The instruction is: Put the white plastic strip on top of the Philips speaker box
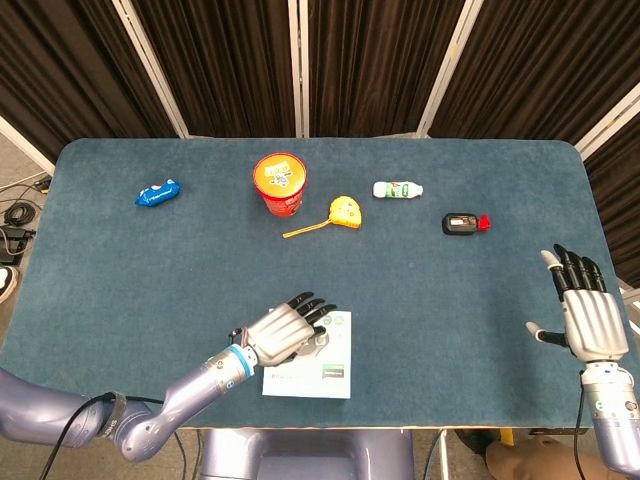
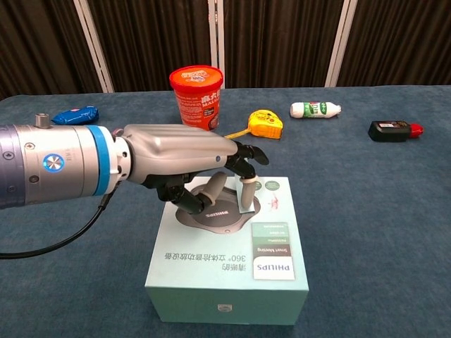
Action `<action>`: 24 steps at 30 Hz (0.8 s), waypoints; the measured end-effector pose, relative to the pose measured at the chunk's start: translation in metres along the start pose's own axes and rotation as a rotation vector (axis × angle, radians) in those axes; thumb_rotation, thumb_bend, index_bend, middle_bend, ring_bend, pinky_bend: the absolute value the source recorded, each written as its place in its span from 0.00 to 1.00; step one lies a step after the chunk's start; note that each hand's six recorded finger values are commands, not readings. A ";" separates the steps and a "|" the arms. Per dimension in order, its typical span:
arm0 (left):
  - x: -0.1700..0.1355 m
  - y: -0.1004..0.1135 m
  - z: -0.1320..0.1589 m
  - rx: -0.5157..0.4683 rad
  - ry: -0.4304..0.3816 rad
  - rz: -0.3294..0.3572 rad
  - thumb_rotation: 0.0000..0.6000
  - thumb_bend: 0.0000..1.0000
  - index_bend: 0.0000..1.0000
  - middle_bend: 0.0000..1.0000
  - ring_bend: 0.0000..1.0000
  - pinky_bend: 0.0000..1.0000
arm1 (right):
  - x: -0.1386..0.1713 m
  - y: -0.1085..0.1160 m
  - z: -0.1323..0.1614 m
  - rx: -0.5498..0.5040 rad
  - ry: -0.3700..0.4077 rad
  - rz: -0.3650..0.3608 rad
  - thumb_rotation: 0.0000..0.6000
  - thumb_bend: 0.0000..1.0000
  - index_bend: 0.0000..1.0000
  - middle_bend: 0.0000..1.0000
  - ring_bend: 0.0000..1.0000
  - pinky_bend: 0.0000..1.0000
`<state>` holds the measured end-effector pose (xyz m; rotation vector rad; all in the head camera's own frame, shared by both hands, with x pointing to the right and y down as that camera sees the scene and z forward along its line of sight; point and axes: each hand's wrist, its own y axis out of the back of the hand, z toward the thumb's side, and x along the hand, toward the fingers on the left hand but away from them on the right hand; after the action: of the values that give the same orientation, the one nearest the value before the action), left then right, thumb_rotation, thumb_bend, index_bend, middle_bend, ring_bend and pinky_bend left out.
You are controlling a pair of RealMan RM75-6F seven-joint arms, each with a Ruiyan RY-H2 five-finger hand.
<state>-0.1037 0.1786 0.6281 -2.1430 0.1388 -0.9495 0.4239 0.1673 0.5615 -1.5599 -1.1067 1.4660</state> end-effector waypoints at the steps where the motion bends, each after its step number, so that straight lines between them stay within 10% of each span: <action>1: 0.000 -0.001 0.000 0.001 -0.001 -0.001 1.00 1.00 0.36 0.00 0.00 0.00 | 0.000 0.000 0.000 0.000 0.000 0.000 1.00 0.00 0.00 0.00 0.00 0.00; 24: 0.005 -0.005 0.006 -0.007 -0.006 -0.004 1.00 1.00 0.36 0.00 0.00 0.00 | 0.000 0.001 -0.002 -0.007 -0.004 0.004 1.00 0.00 0.00 0.00 0.00 0.00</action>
<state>-0.0967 0.1841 0.6317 -2.1535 0.1354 -0.9461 0.4262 0.1669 0.5611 -1.5652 -1.1134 1.4699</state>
